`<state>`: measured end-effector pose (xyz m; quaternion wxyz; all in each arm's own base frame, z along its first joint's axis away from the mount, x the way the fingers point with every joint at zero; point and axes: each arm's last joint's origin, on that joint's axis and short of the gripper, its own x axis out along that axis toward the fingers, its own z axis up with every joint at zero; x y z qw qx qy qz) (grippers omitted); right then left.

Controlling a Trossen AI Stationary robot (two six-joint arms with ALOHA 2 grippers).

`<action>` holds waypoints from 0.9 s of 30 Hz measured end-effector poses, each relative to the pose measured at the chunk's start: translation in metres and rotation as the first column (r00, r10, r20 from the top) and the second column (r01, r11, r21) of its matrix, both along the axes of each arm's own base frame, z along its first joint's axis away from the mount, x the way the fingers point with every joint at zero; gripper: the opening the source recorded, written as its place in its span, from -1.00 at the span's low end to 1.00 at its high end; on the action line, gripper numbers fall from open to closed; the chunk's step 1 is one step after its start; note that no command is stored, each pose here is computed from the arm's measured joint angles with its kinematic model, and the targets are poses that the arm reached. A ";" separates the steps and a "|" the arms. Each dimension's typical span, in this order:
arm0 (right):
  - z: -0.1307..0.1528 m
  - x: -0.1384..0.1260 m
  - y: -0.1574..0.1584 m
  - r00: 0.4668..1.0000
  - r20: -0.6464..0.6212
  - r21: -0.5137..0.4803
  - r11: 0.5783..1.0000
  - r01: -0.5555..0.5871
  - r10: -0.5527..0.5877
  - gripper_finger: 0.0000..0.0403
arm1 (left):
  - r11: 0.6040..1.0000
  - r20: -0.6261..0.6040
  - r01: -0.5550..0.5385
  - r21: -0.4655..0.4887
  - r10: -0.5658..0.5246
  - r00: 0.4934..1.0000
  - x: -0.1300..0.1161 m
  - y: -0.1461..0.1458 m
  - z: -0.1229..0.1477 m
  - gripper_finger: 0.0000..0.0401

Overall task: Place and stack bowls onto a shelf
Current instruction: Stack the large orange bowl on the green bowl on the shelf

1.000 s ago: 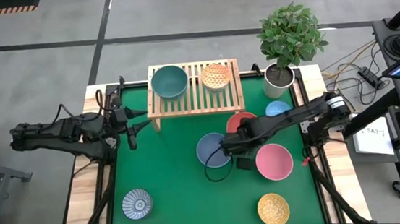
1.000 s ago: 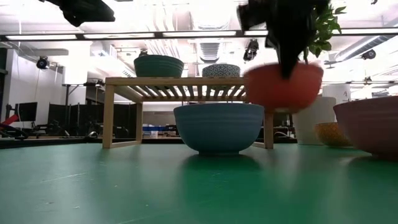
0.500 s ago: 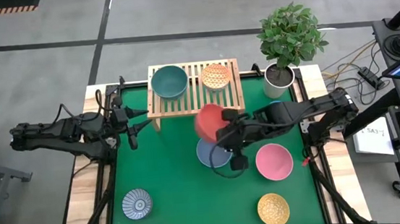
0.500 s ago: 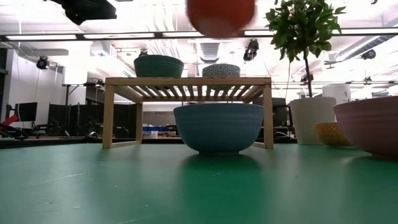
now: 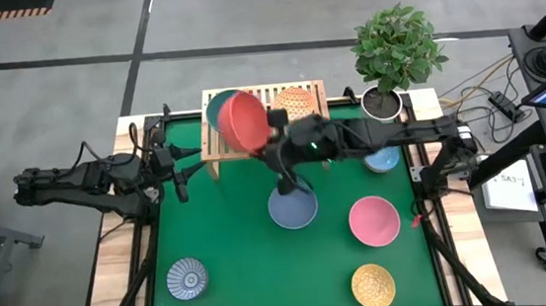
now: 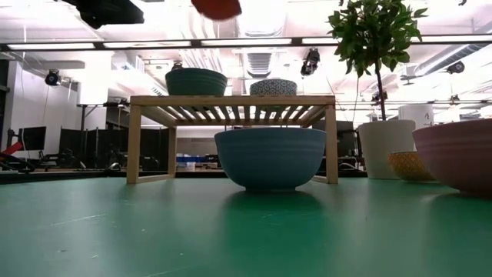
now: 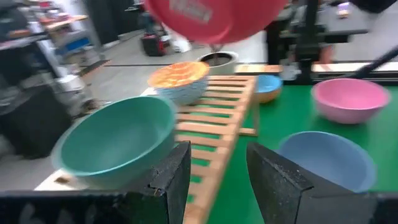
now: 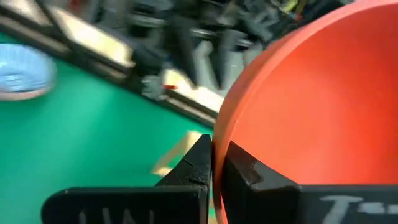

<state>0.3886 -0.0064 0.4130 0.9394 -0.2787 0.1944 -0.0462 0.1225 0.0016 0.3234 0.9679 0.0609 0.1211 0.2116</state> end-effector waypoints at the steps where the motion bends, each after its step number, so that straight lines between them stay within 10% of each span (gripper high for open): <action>1: -0.004 0.003 -0.010 1.000 -0.008 0.000 1.000 0.024 -0.024 -0.95 | 1.000 -0.001 -0.027 0.007 0.027 1.000 0.000 0.001 0.000 -0.31; 12: -0.037 0.026 -0.076 0.985 -0.052 0.015 0.986 0.167 -0.166 -0.95 | 0.994 -0.023 -0.107 0.033 0.108 0.994 0.000 0.003 -0.003 -0.31; 27: -0.059 0.041 -0.081 0.982 -0.099 -0.028 0.986 0.161 -0.163 -0.95 | 0.994 -0.022 -0.108 0.033 0.108 0.994 0.000 0.003 -0.002 -0.31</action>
